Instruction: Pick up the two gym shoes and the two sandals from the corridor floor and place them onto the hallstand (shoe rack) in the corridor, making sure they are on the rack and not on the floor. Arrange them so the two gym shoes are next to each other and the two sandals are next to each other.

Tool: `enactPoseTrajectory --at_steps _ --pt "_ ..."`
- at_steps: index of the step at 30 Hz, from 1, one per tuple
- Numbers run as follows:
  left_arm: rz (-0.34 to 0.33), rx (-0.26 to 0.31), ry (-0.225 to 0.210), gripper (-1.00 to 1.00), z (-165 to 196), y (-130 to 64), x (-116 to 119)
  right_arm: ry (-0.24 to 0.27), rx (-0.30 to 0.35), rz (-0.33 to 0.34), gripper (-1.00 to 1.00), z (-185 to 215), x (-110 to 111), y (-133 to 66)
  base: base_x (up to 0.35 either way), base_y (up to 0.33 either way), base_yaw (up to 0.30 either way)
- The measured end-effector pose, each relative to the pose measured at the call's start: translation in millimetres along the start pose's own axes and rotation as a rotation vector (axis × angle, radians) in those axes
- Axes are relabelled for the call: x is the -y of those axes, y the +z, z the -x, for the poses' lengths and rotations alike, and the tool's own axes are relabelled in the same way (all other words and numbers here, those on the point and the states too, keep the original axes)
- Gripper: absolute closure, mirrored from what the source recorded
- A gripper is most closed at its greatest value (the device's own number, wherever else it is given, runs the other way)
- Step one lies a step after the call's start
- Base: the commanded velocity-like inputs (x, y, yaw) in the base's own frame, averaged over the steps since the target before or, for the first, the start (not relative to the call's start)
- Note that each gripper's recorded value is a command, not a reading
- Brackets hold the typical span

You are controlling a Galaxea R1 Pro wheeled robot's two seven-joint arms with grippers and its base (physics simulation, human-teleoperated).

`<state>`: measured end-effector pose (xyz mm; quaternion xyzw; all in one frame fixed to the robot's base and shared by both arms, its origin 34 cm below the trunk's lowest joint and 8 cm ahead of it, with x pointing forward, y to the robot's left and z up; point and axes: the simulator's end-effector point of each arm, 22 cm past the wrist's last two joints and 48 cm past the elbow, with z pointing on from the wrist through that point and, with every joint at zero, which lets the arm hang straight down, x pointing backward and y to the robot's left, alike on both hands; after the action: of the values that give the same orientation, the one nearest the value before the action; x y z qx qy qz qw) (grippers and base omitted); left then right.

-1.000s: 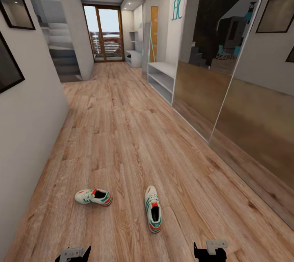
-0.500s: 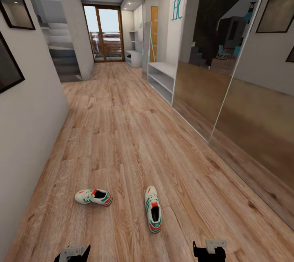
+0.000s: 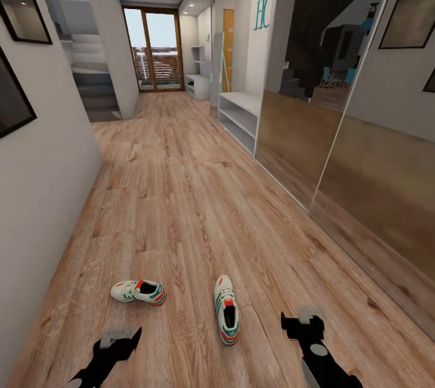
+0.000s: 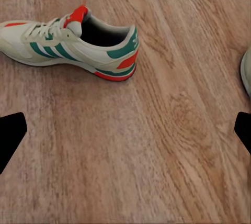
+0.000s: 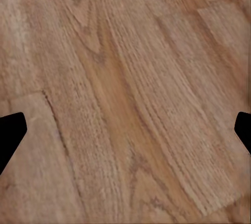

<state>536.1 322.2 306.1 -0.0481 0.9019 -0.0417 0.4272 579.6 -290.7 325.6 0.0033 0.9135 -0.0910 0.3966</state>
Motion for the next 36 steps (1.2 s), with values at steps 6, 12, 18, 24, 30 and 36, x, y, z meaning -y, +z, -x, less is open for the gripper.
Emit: enactPoseTrajectory --at_steps 6,12,18,24,30,36 --pt "-0.012 -0.006 -0.02 -1.0 32 19.3 8 0.003 -0.003 -0.007 -1.0 36 2 3.9 0.0 0.0 0.0" --pt "-0.024 0.028 -0.025 -1.0 71 34.5 15 0.018 0.037 0.0 -1.0 69 -3 2.9 0.0 0.0 0.0" --pt "-0.03 0.047 -0.026 -1.0 88 39.9 18 0.041 0.045 0.027 -1.0 78 -25 -0.8 0.0 0.0 0.0" --pt "-0.038 0.055 -0.028 -1.0 93 41.5 21 0.055 0.052 0.043 -1.0 84 -38 -3.3 0.0 0.0 0.0" --pt "-0.046 0.069 -0.028 -1.0 100 42.9 26 0.055 0.05 0.044 -1.0 83 -38 -3.3 0.0 0.0 0.0" --pt "-0.05 0.106 -0.022 -1.0 119 44.2 30 0.053 0.047 0.043 -1.0 82 -37 -2.9 0.003 0.049 0.0"
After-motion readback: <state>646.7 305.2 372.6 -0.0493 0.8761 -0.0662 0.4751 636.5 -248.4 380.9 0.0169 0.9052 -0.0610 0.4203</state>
